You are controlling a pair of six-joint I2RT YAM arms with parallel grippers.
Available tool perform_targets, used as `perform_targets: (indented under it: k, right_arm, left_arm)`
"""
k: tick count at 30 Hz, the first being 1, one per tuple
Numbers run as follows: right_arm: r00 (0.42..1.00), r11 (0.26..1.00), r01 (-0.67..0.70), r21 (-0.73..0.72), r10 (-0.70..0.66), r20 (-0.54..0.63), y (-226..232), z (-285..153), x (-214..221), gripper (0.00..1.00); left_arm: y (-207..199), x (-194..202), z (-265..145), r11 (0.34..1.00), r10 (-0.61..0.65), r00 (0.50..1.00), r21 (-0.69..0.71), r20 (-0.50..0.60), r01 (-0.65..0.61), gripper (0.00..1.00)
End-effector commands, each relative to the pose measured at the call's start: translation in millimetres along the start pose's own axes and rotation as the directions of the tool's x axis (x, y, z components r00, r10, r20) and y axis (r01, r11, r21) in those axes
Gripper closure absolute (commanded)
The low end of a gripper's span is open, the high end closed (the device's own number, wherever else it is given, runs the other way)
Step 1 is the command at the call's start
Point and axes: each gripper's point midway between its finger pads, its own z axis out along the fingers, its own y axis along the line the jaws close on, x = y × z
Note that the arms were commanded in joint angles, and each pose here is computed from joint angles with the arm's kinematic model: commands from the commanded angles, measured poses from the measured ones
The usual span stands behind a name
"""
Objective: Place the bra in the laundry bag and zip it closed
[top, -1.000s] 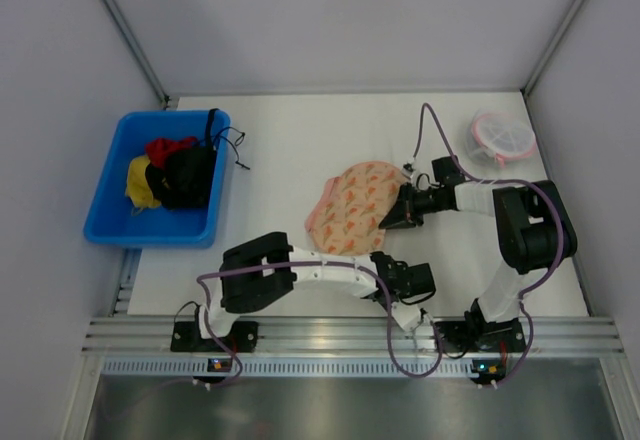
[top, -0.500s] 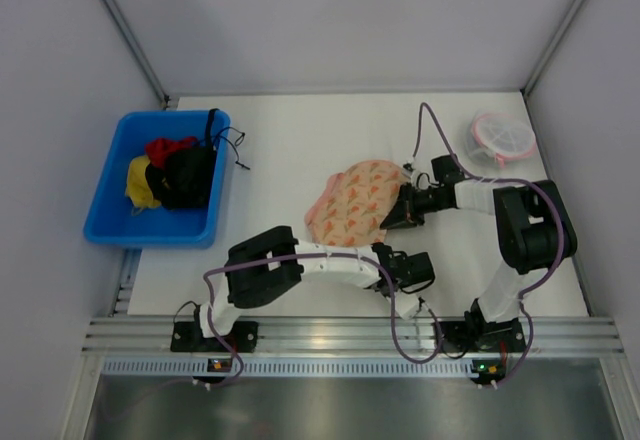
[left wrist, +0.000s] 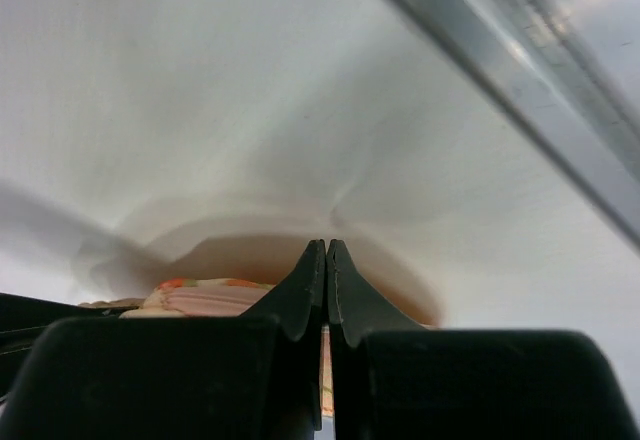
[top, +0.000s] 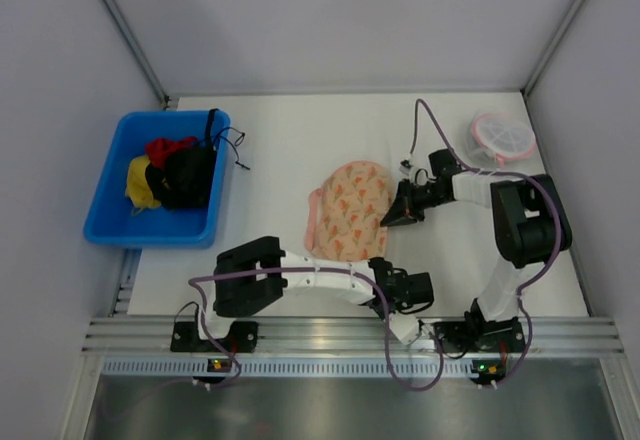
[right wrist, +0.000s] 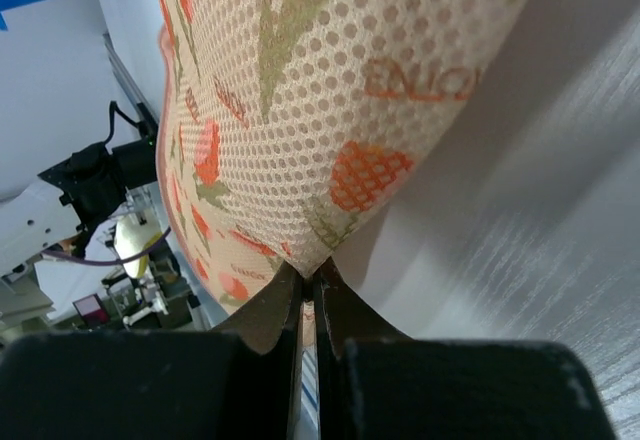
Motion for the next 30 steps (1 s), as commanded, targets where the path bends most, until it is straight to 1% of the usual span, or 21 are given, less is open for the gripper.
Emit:
perform_targets:
  k: [1,4,6,7,8,9,10,11,12,13,14,15,16,20,23,26,27,29,30]
  right_arm:
    - [0.991,0.994,0.111,0.020,-0.112,0.066,5,-3,-33,1.00]
    - [0.988,0.991,0.132,0.020,-0.133,0.075,9,-5,-42,1.00]
    - [0.988,0.989,0.145,-0.006,-0.145,0.058,18,-8,-41,1.00]
    - [0.987,0.988,0.151,-0.012,-0.150,0.047,20,-9,-41,0.96]
    - [0.990,0.990,0.141,-0.007,-0.141,0.004,19,-12,-30,0.84]
    - [0.988,0.988,0.156,-0.005,-0.156,-0.006,21,-15,-30,0.72]
    - [0.987,0.988,0.157,-0.003,-0.157,-0.023,22,-18,-25,0.50]
    - [0.983,0.984,0.179,0.003,-0.179,-0.031,21,-21,-22,0.41]
    - [0.986,0.987,0.158,0.012,-0.157,-0.056,19,-24,-13,0.35]
    - [0.984,0.986,0.167,0.015,-0.165,-0.060,19,-29,-9,0.28]
    - [0.980,0.982,0.189,0.014,-0.187,-0.070,17,-30,-5,0.27]
    - [0.982,0.987,0.161,0.015,-0.159,-0.100,16,-33,6,0.25]
    - [0.980,0.986,0.168,0.003,-0.166,-0.113,17,-33,11,0.25]
    - [0.981,0.994,0.090,-0.065,-0.099,-0.167,20,-28,35,0.27]
    - [0.976,0.992,0.051,-0.117,-0.074,-0.205,25,-21,46,0.32]
    - [0.970,0.989,0.029,-0.144,-0.063,-0.234,29,-15,50,0.43]
    - [0.969,0.987,0.010,-0.161,-0.050,-0.243,31,-13,50,0.49]
    - [0.967,0.981,-0.007,-0.192,-0.043,-0.252,37,-11,48,0.54]
    - [0.965,0.980,-0.019,-0.197,-0.033,-0.259,36,-10,49,0.62]
  left_arm:
    - [-28,-19,-27,0.996,-0.049,0.994,0.079,0.098,0.042,1.00]
    - [-27,-18,-31,0.995,-0.078,0.991,0.070,0.104,0.071,1.00]
    - [-18,-14,-30,0.994,-0.103,0.990,0.046,0.095,0.099,1.00]
    - [-9,-13,-28,0.993,-0.116,0.989,0.035,0.094,0.113,1.00]
    - [0,-6,-27,0.989,-0.144,0.985,0.023,0.091,0.143,1.00]
    - [8,-2,-26,0.986,-0.164,0.983,0.007,0.085,0.164,1.00]
    - [20,-2,-26,0.984,-0.179,0.980,-0.007,0.092,0.180,1.00]
    - [28,6,-25,0.979,-0.203,0.975,-0.014,0.089,0.205,1.00]
    - [35,9,-25,0.976,-0.214,0.973,-0.028,0.090,0.217,1.00]
    - [46,13,-26,0.970,-0.233,0.968,-0.044,0.095,0.238,1.00]
    - [51,15,-26,0.969,-0.237,0.967,-0.050,0.097,0.242,1.00]
    - [56,17,-26,0.968,-0.239,0.966,-0.058,0.100,0.245,1.00]
    - [62,17,-26,0.966,-0.242,0.964,-0.065,0.106,0.250,1.00]
    - [77,23,-22,0.960,-0.253,0.960,-0.095,0.117,0.265,1.00]
    - [84,25,-19,0.954,-0.265,0.957,-0.110,0.116,0.278,1.00]
    - [88,24,-20,0.951,-0.268,0.955,-0.123,0.127,0.283,1.00]
    - [88,24,-20,0.950,-0.271,0.954,-0.124,0.129,0.286,1.00]
    - [88,23,-20,0.949,-0.273,0.952,-0.123,0.135,0.290,1.00]
    - [89,23,-21,0.949,-0.273,0.952,-0.123,0.141,0.290,1.00]
